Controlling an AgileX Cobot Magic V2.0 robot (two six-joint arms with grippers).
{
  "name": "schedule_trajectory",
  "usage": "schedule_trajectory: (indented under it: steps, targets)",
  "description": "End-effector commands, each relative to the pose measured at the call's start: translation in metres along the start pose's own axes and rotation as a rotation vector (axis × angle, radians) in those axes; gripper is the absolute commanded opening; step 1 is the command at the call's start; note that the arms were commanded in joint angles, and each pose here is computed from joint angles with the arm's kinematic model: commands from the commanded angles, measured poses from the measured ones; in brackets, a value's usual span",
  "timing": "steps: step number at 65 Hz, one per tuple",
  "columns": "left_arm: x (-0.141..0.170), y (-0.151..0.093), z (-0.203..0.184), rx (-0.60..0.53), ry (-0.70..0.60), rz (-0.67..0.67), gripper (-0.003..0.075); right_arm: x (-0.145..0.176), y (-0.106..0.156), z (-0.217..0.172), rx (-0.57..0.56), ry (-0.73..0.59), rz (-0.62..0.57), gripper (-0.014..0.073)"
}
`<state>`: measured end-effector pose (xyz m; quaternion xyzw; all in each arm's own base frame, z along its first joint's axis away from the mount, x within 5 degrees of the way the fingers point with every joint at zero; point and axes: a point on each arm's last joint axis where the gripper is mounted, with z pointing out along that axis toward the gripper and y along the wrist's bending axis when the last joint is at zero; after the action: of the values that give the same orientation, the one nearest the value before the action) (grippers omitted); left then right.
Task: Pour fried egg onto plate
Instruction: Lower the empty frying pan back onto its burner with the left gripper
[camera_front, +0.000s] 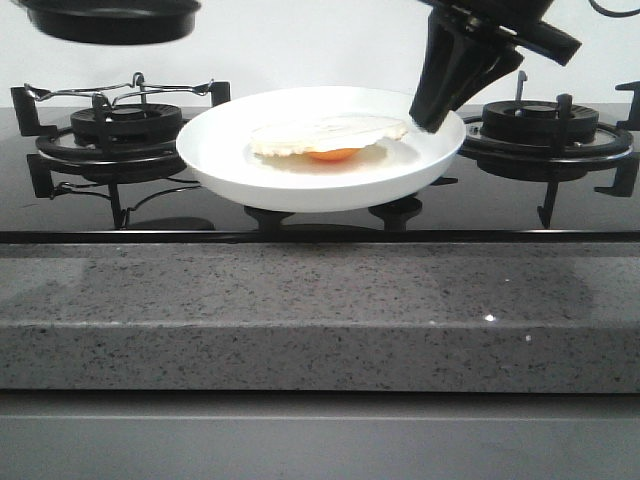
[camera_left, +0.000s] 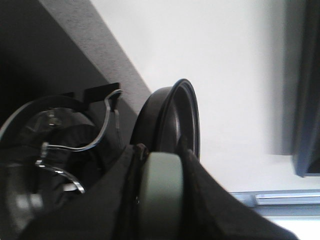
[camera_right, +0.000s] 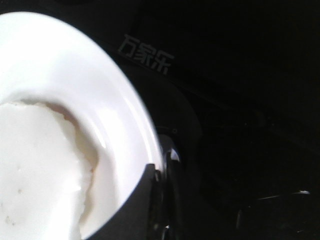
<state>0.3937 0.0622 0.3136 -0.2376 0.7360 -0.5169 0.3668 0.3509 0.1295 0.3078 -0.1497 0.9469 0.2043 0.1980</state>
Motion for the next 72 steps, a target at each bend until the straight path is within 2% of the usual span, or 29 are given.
schedule_trajectory:
  steps: [1,9,59,72]
  targets:
    - [-0.002,-0.029,-0.01,0.062,-0.028,0.02,-0.0019,-0.007,0.013,-0.028,-0.031,-0.113,-0.014,-0.0067]
    - [-0.002,-0.025,-0.01,0.021,-0.027,0.03,-0.0019,-0.007,0.013,-0.028,-0.031,-0.113,-0.014,-0.0067]
    - [0.003,-0.021,-0.004,-0.054,-0.018,0.084,-0.0015,-0.007,0.013,-0.028,-0.031,-0.113,-0.014,-0.0067]
    - [0.005,-0.017,-0.004,-0.095,0.012,0.127,0.0093,-0.007,0.013,-0.028,-0.031,-0.113,-0.014,-0.0067]
